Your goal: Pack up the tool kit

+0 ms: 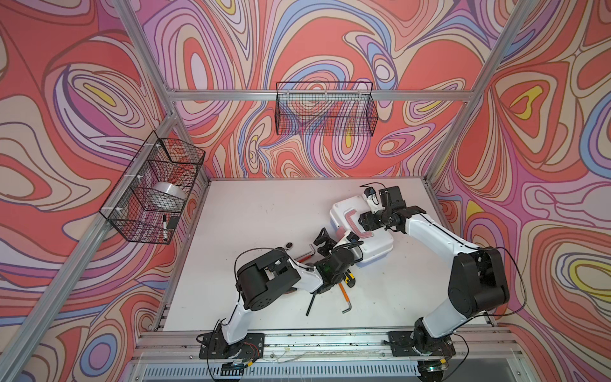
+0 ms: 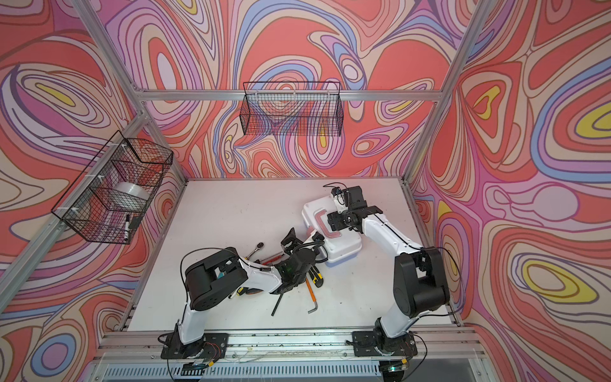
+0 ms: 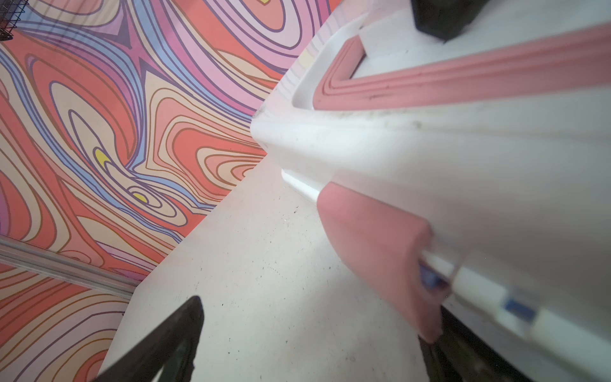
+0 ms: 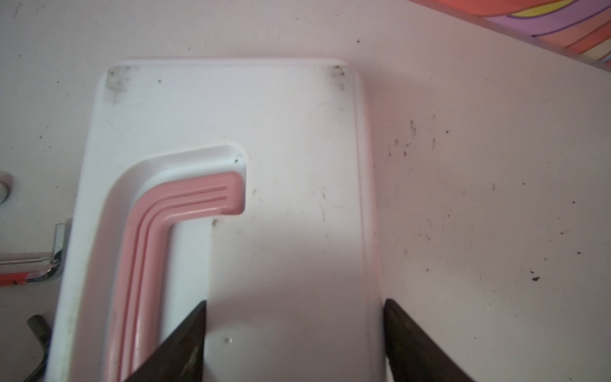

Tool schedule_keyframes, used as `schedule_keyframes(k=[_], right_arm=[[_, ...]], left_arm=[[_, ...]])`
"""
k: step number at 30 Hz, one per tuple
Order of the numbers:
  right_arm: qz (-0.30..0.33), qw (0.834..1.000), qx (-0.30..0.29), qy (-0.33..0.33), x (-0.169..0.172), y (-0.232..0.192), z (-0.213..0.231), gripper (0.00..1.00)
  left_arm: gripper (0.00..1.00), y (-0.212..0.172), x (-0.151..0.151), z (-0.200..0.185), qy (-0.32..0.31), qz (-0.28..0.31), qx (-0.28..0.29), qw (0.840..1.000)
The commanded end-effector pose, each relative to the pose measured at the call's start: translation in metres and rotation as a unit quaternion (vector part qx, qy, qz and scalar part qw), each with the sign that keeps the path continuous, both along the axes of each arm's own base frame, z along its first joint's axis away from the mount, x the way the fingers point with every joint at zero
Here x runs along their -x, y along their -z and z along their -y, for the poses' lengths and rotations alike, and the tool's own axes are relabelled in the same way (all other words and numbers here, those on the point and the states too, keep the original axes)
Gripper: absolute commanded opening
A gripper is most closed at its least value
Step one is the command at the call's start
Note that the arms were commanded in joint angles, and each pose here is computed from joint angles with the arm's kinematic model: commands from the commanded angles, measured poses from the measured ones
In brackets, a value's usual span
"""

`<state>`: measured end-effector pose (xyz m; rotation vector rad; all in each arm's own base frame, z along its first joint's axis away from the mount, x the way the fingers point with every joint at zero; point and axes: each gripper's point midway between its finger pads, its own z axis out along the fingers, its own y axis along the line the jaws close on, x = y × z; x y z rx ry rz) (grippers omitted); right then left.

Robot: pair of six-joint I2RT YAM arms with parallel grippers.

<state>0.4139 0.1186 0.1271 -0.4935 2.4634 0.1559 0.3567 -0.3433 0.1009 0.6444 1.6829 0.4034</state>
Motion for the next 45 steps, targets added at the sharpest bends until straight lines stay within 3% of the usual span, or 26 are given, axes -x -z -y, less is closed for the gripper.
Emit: schedule_keyframes(k=[1, 16, 24, 30, 34, 41, 45], right_arm=[[-0.212, 0.975, 0.056, 0.028, 0.078, 0.090, 0.022, 0.53], [-0.213, 0.975, 0.040, 0.057, 0.068, 0.093, 0.020, 0.55], [-0.208, 0.976, 0.002, 0.068, 0.063, 0.090, 0.014, 0.56], [-0.216, 0.974, -0.016, 0.070, 0.062, 0.091, 0.009, 0.56], [-0.223, 0.971, -0.005, 0.083, 0.063, 0.096, 0.014, 0.57], [-0.225, 0.970, -0.032, 0.082, 0.060, 0.089, 0.007, 0.57], [-0.215, 0.971, -0.060, 0.081, 0.056, 0.076, 0.002, 0.56]], left_arm=[[1.00, -0.028, 0.006, -0.006, -0.013, 0.013, 0.042, 0.999], [1.00, -0.031, 0.039, -0.027, 0.003, -0.068, 0.084, 0.994], [0.98, -0.038, 0.044, -0.023, 0.021, -0.120, 0.105, 0.987], [0.94, -0.026, 0.037, -0.024, 0.026, -0.176, 0.146, 0.973], [0.90, -0.025, 0.028, -0.020, 0.050, -0.230, 0.187, 0.954], [0.89, -0.030, 0.012, -0.006, 0.083, -0.265, 0.200, 0.940], [0.89, -0.032, 0.004, -0.003, 0.091, -0.278, 0.237, 0.926]])
